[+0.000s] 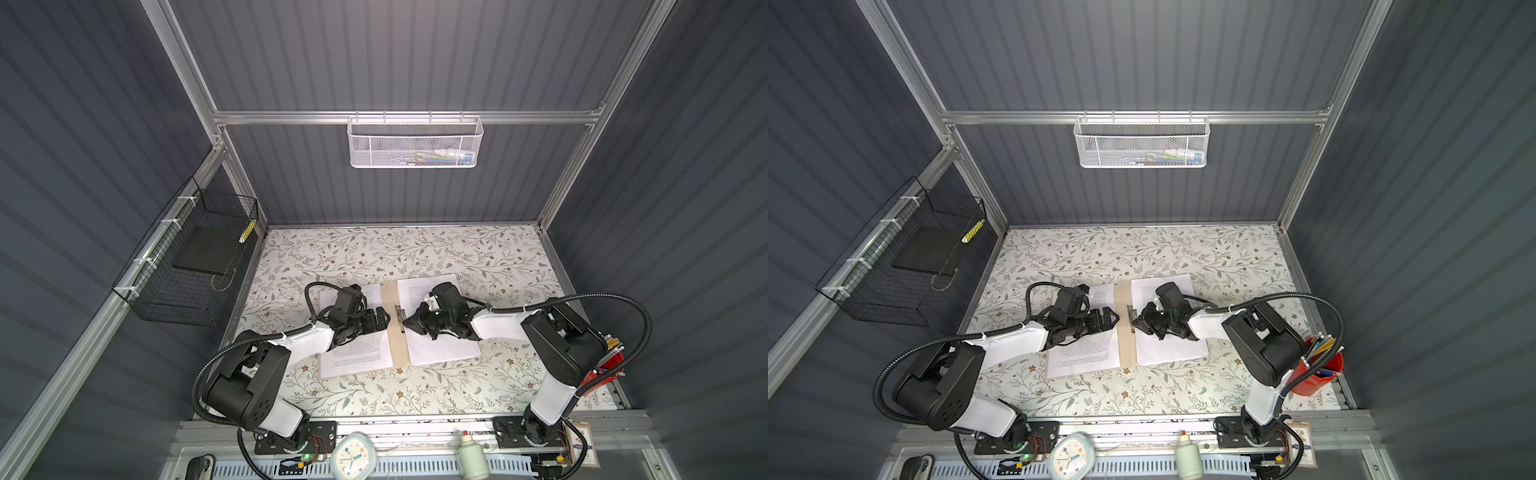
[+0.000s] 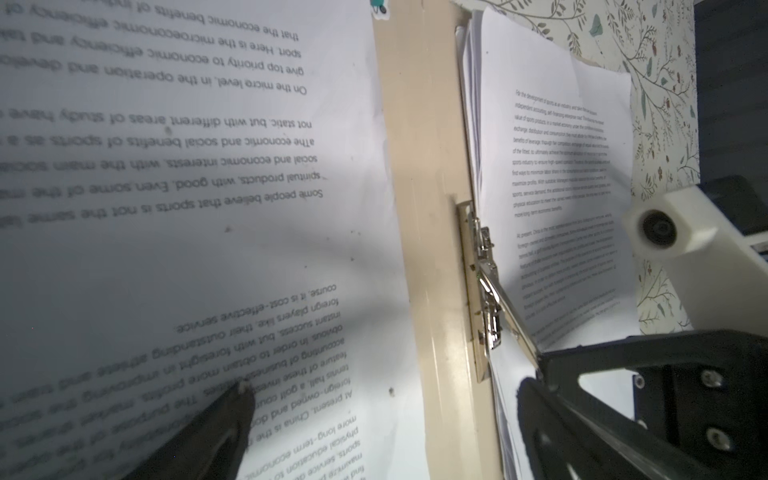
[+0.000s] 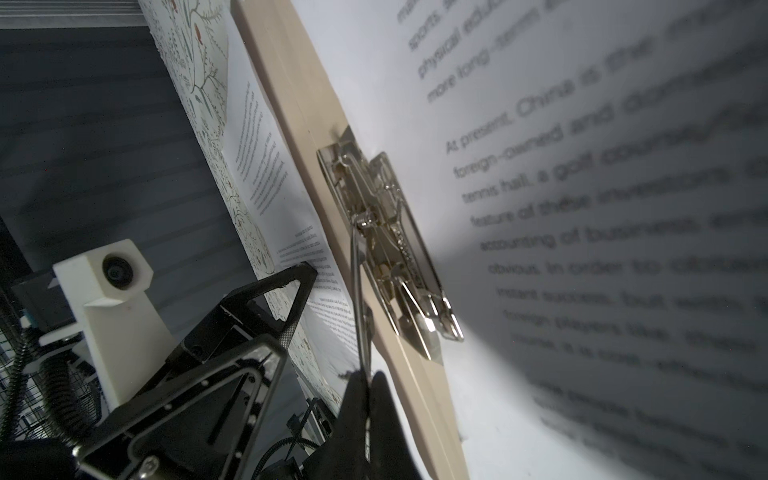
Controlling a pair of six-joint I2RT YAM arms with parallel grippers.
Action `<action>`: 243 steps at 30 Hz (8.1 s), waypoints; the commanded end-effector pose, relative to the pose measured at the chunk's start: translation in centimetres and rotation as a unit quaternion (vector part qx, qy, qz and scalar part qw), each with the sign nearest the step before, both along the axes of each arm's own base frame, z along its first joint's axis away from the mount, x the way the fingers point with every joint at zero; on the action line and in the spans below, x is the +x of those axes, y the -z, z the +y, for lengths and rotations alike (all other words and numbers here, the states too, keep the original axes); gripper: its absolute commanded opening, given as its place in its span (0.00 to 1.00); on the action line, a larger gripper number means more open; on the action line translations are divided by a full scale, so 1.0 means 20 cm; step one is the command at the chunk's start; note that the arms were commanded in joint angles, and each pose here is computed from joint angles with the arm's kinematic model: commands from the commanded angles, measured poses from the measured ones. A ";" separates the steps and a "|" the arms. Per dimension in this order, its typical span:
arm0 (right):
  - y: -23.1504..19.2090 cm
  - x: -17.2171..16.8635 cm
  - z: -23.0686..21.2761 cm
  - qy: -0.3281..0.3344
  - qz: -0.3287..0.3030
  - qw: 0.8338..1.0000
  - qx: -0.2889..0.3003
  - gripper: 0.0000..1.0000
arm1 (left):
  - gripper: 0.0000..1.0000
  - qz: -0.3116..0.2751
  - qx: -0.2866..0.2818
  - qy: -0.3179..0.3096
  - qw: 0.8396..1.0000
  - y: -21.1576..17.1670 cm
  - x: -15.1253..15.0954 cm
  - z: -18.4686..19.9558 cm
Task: Put the files into the folder
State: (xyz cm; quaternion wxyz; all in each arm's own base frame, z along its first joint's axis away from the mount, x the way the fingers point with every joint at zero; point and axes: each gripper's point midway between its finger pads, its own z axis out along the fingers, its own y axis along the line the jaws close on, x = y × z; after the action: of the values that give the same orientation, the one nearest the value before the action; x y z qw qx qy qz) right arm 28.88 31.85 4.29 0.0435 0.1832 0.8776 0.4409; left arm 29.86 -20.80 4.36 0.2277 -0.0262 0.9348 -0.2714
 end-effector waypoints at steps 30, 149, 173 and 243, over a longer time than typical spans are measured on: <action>0.80 -0.36 -0.53 0.097 0.129 0.960 -0.229 0.00 | 1.00 0.128 0.119 -0.057 0.983 0.36 -0.34 0.33; 0.94 -0.38 -0.77 0.075 0.185 0.860 -0.470 0.00 | 1.00 0.165 0.186 -0.108 0.963 0.49 -0.36 0.46; 0.85 -0.31 -0.57 0.018 0.139 0.891 -0.432 0.00 | 1.00 0.153 0.169 -0.097 0.969 0.46 -0.30 0.40; -0.17 0.35 -0.91 0.033 -0.090 0.953 -0.288 0.85 | 1.00 0.127 0.128 -0.002 0.984 0.26 -0.14 0.18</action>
State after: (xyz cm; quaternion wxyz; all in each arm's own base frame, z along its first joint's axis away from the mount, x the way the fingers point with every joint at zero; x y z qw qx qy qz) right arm 36.62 17.29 8.26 0.2043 0.1627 0.9347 0.2409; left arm 33.27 -18.12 3.70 0.2579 -0.0435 0.9507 -0.1665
